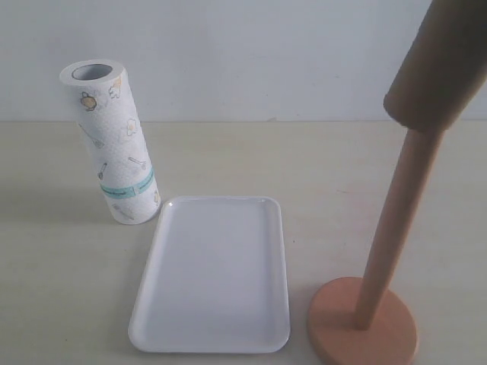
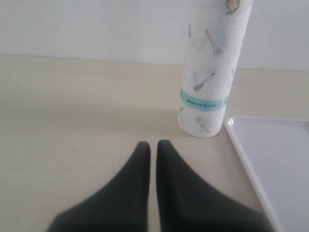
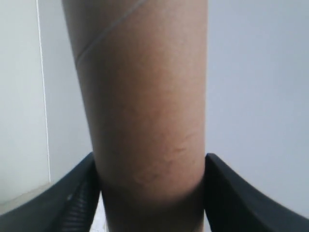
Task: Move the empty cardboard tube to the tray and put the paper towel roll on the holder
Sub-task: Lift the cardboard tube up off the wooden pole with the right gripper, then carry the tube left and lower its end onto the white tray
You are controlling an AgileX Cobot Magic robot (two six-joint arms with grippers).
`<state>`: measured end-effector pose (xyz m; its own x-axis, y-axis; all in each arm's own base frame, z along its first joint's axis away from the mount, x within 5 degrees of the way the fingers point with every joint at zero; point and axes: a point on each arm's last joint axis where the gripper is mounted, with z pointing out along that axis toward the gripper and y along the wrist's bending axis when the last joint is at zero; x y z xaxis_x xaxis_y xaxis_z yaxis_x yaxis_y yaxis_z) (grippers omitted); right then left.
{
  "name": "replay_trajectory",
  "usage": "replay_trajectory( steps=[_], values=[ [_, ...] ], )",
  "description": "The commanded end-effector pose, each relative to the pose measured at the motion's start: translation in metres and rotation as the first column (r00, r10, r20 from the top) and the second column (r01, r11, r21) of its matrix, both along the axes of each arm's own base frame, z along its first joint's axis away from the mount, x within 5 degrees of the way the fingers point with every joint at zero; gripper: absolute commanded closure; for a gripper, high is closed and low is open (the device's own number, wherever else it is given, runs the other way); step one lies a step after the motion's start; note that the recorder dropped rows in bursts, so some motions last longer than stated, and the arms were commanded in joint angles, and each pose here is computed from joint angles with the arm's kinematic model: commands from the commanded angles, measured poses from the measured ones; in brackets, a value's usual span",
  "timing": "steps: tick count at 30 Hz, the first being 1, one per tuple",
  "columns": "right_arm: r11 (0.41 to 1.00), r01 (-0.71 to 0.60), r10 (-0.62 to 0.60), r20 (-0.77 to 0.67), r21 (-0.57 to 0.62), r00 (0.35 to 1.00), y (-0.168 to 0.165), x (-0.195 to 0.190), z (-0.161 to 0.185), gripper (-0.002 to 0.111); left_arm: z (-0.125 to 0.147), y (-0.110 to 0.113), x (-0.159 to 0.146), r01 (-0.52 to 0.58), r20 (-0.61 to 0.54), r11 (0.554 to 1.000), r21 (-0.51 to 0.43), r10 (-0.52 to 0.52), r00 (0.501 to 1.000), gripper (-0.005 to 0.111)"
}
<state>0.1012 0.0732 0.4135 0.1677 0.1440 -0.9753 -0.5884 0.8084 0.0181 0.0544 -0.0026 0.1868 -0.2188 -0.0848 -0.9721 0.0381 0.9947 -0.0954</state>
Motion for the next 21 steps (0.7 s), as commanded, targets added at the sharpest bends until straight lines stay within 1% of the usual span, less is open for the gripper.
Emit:
replay_trajectory(
  steps=[1,2,4,5,7,8,10,14,16,19,21],
  values=[
    [0.999,-0.001,-0.001,0.071,0.032,0.998,-0.005,-0.007,0.023,0.109,0.000,0.000,0.000,0.004,0.012,1.000,-0.004,-0.004,1.000,0.103],
    [0.999,-0.002,-0.001,0.077,0.039,0.997,-0.005,-0.008,0.026,0.109,0.000,0.000,0.000,0.004,0.012,1.000,-0.004,-0.004,1.000,0.103],
    [0.995,-0.015,0.005,0.096,0.100,0.995,-0.009,-0.012,0.039,0.109,0.000,0.000,0.000,0.004,0.012,1.000,-0.004,-0.004,1.000,0.103],
    [0.986,-0.035,0.021,0.087,0.160,0.996,-0.011,-0.015,0.048,0.109,0.000,0.000,0.000,0.004,0.012,1.000,-0.004,-0.004,1.000,0.103],
    [0.966,-0.068,0.063,0.027,0.251,0.998,-0.011,-0.017,0.053,0.109,0.000,0.000,0.000,0.004,0.012,1.000,-0.004,-0.004,1.000,0.103],
    [0.961,-0.076,0.081,-0.006,0.267,0.997,-0.011,-0.017,0.053,0.109,0.000,0.000,0.000,0.004,0.012,1.000,-0.004,-0.004,1.000,0.103],
    [0.963,-0.100,0.116,-0.053,0.249,0.992,-0.002,-0.011,0.048,0.109,0.000,0.000,0.000,0.004,0.012,1.000,-0.004,-0.004,1.000,0.103],
    [0.956,-0.213,0.243,-0.139,0.201,0.960,0.036,0.005,0.035,0.109,0.000,0.000,0.000,0.004,0.012,1.000,-0.004,-0.004,1.000,0.103],
    [0.952,-0.253,0.283,-0.185,0.173,0.941,0.053,0.010,0.030,0.109,0.000,0.000,0.000,0.004,0.012,1.000,-0.004,-0.004,1.000,0.103],
    [0.948,-0.284,0.314,-0.269,0.145,0.910,0.078,0.021,0.021,0.109,0.000,0.000,0.000,0.004,0.012,1.000,-0.004,-0.004,1.000,0.103],
    [0.949,-0.282,0.314,-0.331,0.143,0.890,0.089,0.029,0.014,0.109,0.000,0.000,0.000,0.004,0.012,1.000,-0.004,-0.004,1.000,0.103]
  ],
)
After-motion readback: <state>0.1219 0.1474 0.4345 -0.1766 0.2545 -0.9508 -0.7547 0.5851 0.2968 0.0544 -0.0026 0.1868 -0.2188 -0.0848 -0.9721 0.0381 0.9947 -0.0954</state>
